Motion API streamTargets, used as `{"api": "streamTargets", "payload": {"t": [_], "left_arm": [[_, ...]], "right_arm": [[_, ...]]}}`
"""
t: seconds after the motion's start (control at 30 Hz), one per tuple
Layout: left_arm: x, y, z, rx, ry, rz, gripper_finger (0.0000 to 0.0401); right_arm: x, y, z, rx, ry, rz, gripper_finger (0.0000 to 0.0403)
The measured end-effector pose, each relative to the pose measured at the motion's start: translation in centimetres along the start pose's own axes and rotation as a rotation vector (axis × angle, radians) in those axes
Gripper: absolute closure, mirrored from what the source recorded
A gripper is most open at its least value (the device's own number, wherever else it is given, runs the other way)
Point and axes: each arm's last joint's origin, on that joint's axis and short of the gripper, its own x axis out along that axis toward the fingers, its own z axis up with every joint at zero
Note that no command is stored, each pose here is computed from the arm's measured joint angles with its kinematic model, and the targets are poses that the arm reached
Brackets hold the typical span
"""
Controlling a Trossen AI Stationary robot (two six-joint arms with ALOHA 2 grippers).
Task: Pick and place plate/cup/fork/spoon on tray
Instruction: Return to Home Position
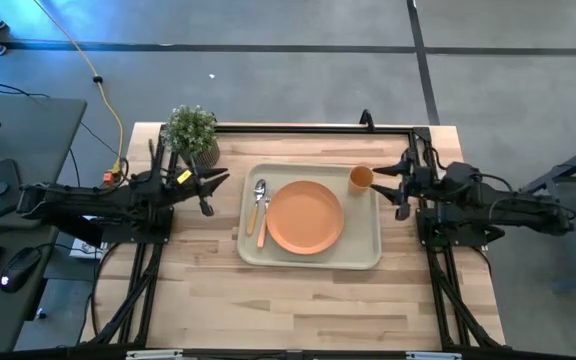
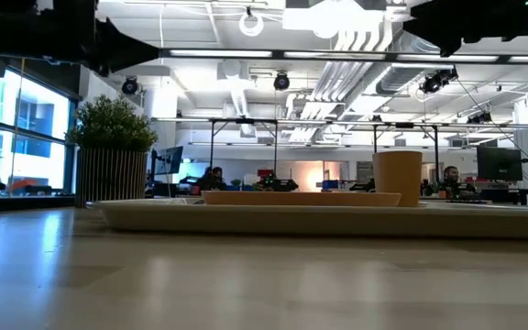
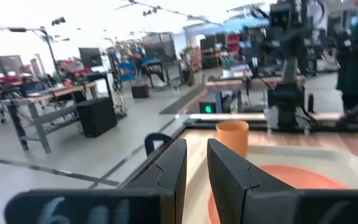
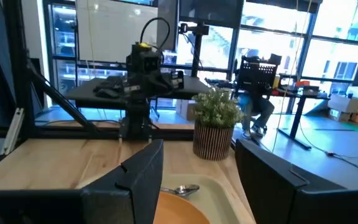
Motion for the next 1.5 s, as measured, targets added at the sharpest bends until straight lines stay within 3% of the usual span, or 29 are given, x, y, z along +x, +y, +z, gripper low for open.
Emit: {"api": "streamTargets", "payload": {"t": [0.27,0.7,1.03,1.5], "left_arm": [[-1.6,1.0,-0.1,-0.016,-0.021,0.040,0.0349],[-3.4,1.3,-0.7,-0.061,0.036,-0.014,0.0349],[-4.3,1.5,-1.0,-0.064,0.049,-0.022,0.0349],[-4.4,1.3,-1.6,-0.088,0.104,-0.061,0.0366]], "right_arm": [[-2.0,0.0,-0.3,0.042,0.004,0.000,0.0211],[-2.9,0.5,-4.4,0.093,-0.131,-0.028,0.0211],[-3.0,0.6,-5.4,0.193,-0.029,-0.010,0.0211],[-2.4,0.8,-8.2,0.231,-0.019,-0.042,0.0211]]}}
